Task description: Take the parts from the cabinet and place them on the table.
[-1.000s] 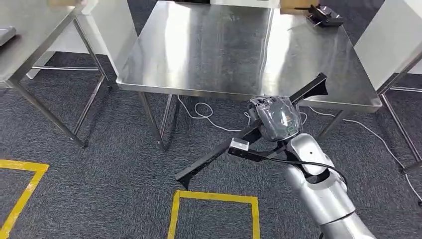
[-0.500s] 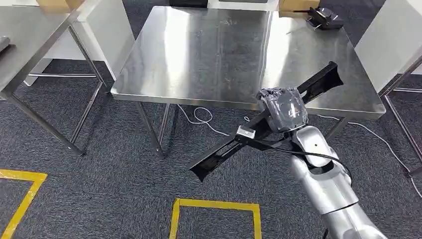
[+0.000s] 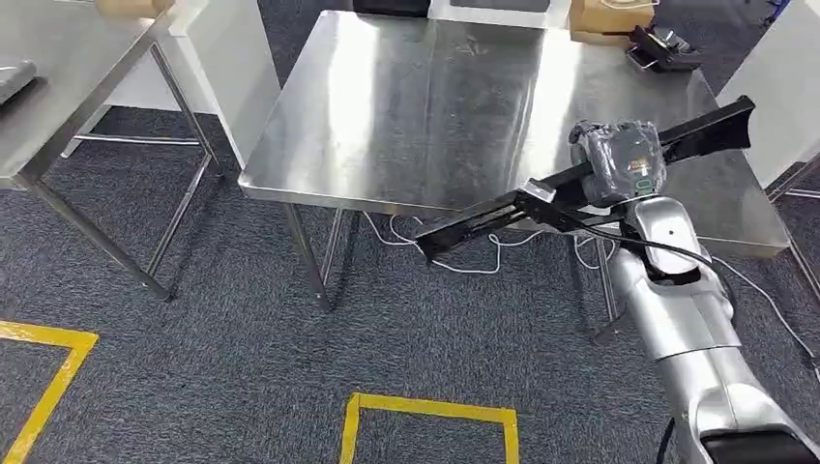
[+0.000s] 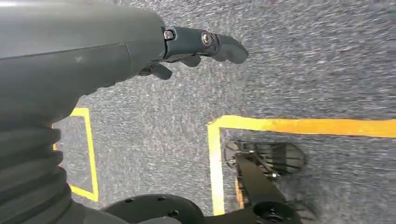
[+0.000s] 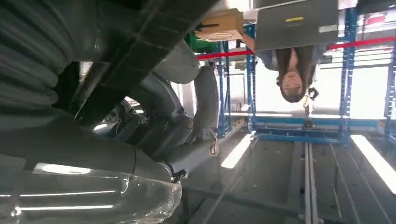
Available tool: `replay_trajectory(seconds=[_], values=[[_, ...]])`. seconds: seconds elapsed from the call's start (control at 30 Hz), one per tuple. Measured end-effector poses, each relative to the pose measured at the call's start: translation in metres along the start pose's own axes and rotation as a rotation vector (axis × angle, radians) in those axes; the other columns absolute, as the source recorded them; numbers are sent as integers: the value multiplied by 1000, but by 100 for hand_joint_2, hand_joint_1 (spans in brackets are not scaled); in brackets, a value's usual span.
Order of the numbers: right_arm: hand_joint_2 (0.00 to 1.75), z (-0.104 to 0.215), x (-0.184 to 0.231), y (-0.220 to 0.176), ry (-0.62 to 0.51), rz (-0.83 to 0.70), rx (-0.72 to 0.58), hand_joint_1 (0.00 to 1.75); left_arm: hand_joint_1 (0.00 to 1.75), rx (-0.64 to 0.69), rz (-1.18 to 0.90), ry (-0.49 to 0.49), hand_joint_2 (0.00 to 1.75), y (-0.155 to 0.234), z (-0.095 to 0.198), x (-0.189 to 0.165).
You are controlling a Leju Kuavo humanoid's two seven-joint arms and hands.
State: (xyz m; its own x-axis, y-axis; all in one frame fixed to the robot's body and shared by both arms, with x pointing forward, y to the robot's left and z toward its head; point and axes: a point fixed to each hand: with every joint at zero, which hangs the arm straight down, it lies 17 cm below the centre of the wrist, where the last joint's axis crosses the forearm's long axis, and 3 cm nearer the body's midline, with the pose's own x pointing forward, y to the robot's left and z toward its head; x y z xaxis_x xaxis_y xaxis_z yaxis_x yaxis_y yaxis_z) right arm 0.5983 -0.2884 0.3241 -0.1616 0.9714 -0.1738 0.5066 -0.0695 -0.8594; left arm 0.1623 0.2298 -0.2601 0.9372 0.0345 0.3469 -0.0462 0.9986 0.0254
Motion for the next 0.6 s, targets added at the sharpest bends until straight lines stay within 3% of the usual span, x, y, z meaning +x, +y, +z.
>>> replay_trajectory(seconds=[0.6], values=[[175,-16,-45,2,52,44,27,175,0,2,-15,-9,175,4,-1,6]])
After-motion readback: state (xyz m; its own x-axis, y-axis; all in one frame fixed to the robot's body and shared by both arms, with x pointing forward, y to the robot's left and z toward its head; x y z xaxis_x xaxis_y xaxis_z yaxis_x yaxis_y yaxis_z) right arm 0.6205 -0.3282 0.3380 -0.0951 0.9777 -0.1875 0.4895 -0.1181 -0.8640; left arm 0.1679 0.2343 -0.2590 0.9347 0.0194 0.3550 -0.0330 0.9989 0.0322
